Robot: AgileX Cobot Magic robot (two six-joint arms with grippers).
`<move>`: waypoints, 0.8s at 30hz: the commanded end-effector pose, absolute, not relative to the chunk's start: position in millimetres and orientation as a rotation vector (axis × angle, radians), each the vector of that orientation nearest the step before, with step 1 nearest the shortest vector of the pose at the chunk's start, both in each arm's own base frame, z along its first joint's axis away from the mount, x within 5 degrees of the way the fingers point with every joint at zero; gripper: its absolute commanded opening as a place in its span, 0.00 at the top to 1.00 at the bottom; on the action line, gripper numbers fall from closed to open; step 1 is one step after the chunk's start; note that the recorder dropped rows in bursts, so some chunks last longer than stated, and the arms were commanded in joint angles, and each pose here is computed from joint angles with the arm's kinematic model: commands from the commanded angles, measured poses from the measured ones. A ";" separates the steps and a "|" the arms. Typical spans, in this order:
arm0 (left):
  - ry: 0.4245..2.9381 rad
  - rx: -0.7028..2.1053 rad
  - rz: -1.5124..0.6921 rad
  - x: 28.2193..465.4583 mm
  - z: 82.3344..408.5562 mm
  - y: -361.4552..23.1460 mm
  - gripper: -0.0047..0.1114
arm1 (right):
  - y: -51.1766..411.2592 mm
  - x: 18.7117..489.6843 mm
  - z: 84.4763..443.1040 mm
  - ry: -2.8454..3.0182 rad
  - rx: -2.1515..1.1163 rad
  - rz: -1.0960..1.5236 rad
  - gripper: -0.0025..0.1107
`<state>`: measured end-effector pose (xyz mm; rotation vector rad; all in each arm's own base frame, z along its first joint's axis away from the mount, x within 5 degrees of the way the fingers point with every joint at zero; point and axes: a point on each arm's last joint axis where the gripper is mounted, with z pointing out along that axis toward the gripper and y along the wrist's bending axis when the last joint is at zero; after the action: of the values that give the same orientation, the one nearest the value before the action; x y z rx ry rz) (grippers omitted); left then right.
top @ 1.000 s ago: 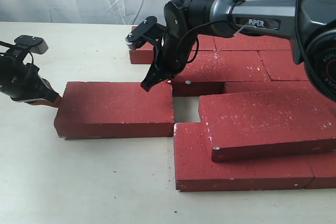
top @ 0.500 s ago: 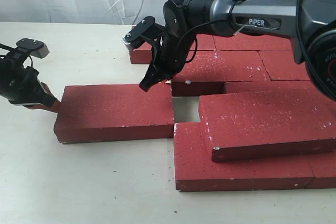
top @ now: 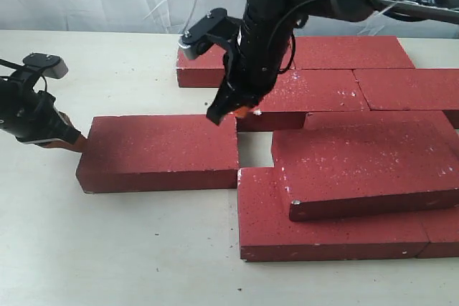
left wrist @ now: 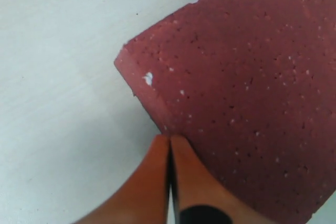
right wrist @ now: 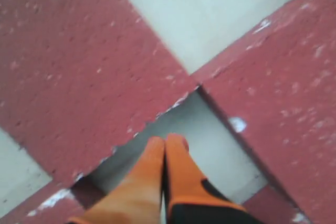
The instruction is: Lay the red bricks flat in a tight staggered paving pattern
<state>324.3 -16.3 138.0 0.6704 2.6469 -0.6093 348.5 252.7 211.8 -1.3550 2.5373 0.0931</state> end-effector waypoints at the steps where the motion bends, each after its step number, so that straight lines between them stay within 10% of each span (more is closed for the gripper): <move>1: 2.654 0.674 -0.601 324.5 136.6 -16.2 0.96 | 261.4 311.1 207.0 2.437 -1.527 0.553 0.99; 5: 2.663 0.634 -0.629 324.1 137.9 -17.3 0.96 | 265.8 286.0 186.5 2.248 -1.754 0.856 0.99; 24: 2.655 0.603 -0.656 324.8 139.0 -18.9 0.96 | 269.0 288.8 144.7 2.345 -1.868 0.498 0.99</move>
<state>324.6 -16.8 137.8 0.6284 2.6574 -0.6260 286.9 269.6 145.5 -1.8798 2.3440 0.5340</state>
